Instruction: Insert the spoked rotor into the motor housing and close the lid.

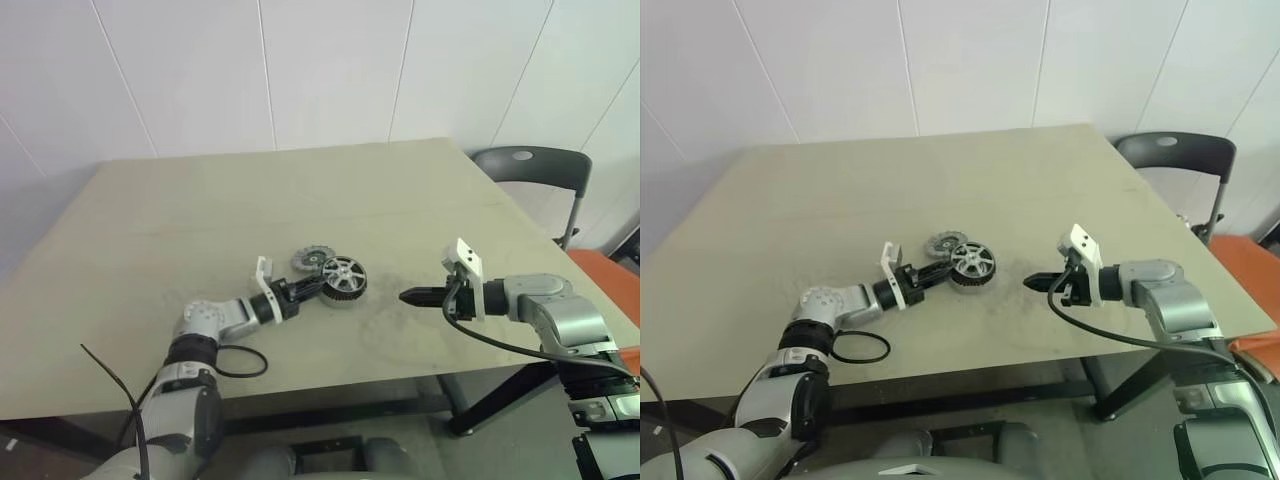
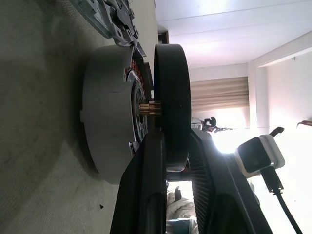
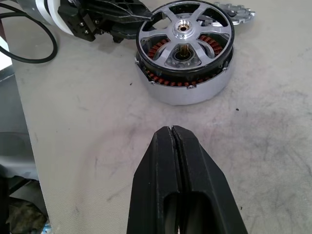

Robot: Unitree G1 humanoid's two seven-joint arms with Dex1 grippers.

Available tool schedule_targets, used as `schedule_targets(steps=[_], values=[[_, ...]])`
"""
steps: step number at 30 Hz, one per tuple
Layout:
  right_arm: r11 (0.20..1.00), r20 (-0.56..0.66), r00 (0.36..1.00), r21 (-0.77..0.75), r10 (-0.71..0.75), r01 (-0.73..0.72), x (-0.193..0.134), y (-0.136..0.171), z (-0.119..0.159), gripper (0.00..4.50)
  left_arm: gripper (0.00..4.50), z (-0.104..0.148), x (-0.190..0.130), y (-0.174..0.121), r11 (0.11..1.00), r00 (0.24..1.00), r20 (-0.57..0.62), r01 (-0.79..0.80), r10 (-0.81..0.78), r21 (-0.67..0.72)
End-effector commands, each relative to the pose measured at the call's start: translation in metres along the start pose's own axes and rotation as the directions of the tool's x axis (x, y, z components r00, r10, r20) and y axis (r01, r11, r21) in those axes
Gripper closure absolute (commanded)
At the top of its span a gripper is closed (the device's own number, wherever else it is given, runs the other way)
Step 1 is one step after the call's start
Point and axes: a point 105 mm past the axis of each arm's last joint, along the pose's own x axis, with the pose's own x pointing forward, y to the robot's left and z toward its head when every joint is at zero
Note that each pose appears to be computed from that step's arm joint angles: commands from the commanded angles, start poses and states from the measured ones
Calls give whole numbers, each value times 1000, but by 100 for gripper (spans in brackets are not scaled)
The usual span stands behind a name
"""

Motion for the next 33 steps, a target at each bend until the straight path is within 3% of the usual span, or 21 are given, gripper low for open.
schedule_targets(steps=[1, 10, 19, 25, 33], values=[[999, 31, 1000, -51, 4, -3, 0, 1, 14, 450, 412, -11, 1, 15, 998, 999, -23, -47, 46, -39], [998, 36, 999, -56, 0, 2, 2, 1, 16, 450, 412, -17, -4, 25, 995, 994, -59, -96, 94, -32], [998, 44, 999, -62, -4, 7, 4, -1, 18, 450, 145, -10, -10, 30, 982, 981, -56, -181, 184, 50], [998, 45, 999, -65, -9, 12, 5, -2, 19, 450, 145, -2, -23, 11, 951, 964, -117, -208, 239, 229], [998, 47, 999, -66, -10, 13, 9, -5, 19, 450, 145, 24, -42, -62, 872, 980, -120, -80, 157, 482]])
